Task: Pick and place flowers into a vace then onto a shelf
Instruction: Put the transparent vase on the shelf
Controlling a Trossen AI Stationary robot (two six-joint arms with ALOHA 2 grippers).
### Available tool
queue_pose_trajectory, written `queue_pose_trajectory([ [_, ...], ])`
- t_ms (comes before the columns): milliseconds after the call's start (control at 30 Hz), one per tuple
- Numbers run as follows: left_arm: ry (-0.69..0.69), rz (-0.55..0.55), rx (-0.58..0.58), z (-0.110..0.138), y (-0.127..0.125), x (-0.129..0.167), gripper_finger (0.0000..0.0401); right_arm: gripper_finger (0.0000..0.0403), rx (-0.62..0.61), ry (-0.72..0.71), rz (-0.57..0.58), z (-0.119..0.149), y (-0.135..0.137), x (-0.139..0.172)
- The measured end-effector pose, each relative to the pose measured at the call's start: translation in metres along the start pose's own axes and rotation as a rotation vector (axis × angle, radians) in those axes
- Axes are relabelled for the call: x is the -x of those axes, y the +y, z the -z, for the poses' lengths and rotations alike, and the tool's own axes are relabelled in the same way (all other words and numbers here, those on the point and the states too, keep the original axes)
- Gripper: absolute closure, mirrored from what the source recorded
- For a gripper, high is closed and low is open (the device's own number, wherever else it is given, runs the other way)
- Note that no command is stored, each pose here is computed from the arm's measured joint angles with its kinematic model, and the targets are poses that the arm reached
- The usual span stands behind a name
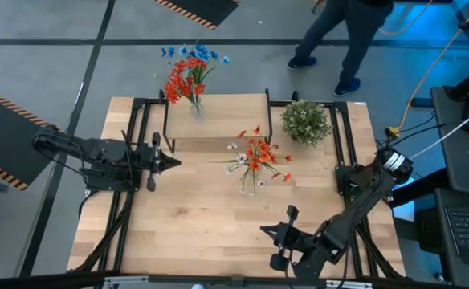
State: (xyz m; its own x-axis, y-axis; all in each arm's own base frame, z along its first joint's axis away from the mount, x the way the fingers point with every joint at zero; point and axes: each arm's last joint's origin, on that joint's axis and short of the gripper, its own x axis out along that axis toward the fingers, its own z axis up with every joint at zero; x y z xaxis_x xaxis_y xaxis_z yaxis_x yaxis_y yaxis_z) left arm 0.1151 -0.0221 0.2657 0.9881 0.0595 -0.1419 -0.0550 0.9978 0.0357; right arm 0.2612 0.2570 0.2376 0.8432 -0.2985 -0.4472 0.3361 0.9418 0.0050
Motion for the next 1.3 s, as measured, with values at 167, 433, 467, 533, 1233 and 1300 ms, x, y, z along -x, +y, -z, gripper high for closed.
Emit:
queue_pose_trajectory([
  [167, -0.010, 0.024, -0.012, 0.032, -0.008, -0.008, 0.0399, 0.0398, 0.021, 0.007, 0.021, 0.012, 0.005, -0.009],
  [433, -0.059, -0.012, 0.004, 0.036, -0.008, -0.007, 0.0398, 0.0397, -0.015, -0.068, 0.129, 0.021, 0.003, -0.015],
  [467, -0.059, -0.012, -0.002, 0.036, -0.008, -0.007, 0.0398, 0.0394, -0.015, -0.069, 0.131, 0.021, 0.003, -0.015],
  [533, -0.059, -0.010, -0.001, 0.036, -0.008, -0.007, 0.0398, 0.0381, -0.016, -0.069, 0.132, 0.021, 0.003, -0.015],
  [1233, -0.037, -0.010, -0.003, 0.038, -0.008, -0.007, 0.0398, 0.0071, 0.000, 0.066, 0.211, 0.009, -0.025, -0.052],
  [1300, -0.036, -0.010, -0.003, 0.038, -0.008, -0.007, 0.0398, 0.0064, 0.011, 0.059, 0.227, 0.009, -0.026, -0.052],
])
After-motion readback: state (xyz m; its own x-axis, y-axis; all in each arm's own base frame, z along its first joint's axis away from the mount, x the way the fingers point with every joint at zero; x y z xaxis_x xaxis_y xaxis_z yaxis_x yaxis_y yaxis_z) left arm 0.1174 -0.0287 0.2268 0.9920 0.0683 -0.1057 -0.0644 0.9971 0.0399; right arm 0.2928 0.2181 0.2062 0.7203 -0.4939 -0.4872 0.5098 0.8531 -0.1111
